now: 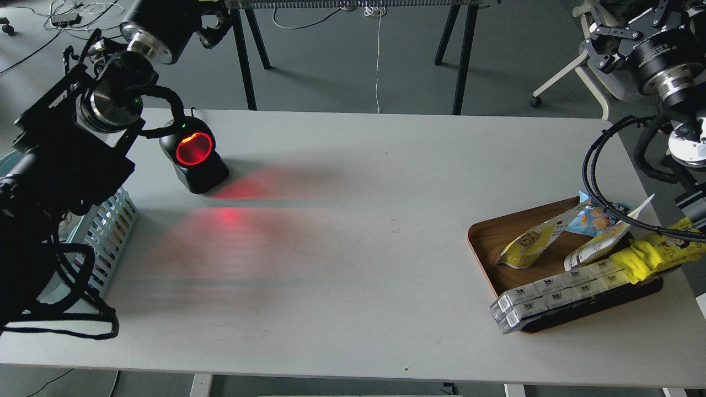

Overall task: Scan snack and place in basket
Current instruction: 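Move the right gripper down to the yellow snack packet on the wooden tray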

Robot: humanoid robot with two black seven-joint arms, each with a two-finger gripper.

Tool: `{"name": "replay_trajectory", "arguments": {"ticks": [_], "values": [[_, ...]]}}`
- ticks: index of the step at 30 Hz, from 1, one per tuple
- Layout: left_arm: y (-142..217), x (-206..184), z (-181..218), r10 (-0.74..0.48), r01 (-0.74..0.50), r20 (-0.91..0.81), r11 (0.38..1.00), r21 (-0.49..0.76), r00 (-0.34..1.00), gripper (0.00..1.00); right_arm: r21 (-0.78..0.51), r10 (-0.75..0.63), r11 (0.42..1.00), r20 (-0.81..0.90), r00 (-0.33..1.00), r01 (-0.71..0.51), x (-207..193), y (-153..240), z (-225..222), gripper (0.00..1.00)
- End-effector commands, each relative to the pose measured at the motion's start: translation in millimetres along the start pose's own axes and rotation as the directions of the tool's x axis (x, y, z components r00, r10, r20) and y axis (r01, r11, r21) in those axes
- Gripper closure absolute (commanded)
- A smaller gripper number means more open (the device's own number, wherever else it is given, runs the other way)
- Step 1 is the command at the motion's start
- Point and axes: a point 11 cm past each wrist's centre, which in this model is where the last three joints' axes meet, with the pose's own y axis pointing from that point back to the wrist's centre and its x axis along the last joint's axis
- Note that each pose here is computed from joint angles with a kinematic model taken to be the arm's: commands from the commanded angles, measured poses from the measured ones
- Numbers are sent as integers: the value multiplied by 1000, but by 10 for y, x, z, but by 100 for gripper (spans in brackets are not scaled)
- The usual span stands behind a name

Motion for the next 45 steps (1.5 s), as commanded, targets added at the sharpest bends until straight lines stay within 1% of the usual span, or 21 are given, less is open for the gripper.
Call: {"name": "replay_trajectory", "arguments": {"ticks": [1, 4, 7, 10, 12, 15, 19, 22, 26, 28, 30, 32, 35, 40, 43, 45], "values": [[4, -10, -40, -4, 4, -5, 1000, 4, 1000, 0, 0, 16, 1000, -10, 1000, -16, 82, 61, -4, 0], [10, -4, -56, -3, 3, -7, 1000, 12, 1000, 0, 5, 17, 1000, -32, 999, -17, 111, 75, -99, 0], [15, 5, -47, -1, 1, -4, 1000, 13, 1000, 0, 0, -1, 1000, -103, 995, 1, 98, 65, -317, 0], [12, -1, -45, -3, 3, -3, 1000, 14, 1000, 0, 1, -95, 995, -213, 972, 97, -216, -86, -658, 0], [1, -16, -47, -6, 6, -2, 1000, 15, 1000, 0, -37, -169, 985, -328, 929, 167, -448, -167, -809, 1], [-4, -31, -42, -10, 10, -4, 1000, 10, 1000, 0, -111, -303, 952, -467, 831, 285, -870, -257, -883, 1], [-29, -152, -12, -52, 52, -5, 999, 9, 999, 0, -215, -469, 876, -593, 655, 432, -1401, -205, -955, 1], [-23, -159, 46, -58, 58, 2, 998, 2, 998, 0, -303, -566, 795, -684, 460, 526, -1776, -119, -997, 1], [-16, -144, 84, -55, 55, 8, 998, -2, 998, 0, -493, -680, 672, -706, 197, 554, -2184, 33, -787, 1], [-11, -134, 81, -52, 52, 8, 999, -1, 999, 0, -595, -730, 595, -682, 52, 540, -2359, 139, -614, 1], [-5, -124, 82, -50, 50, 9, 999, -1, 999, 0, -695, -758, 519, -643, -108, 498, -2480, 258, -461, 1], [6, -108, 81, -47, 47, 9, 999, -2, 999, 0, -775, -760, 453, -594, -262, 441, -2567, 387, -358, 1], [12, -98, 83, -45, 45, 10, 999, -2, 999, 0, -864, -744, 362, -494, -449, 350, -2603, 640, -213, 1], [35, -55, 129, -35, 35, 17, 999, -8, 999, 0, -963, -699, 212, -267, -663, 164, -2392, 1146, 91, 1], [46, -31, 139, -29, 29, 20, 1000, -8, 999, 0, -986, -654, 155, -144, -742, 56, -2216, 1355, 208, 1], [48, -26, 137, -28, 28, 21, 1000, -7, 999, 0, -991, -611, 135, -65, -789, -22, -2094, 1424, 265, 2]]}}
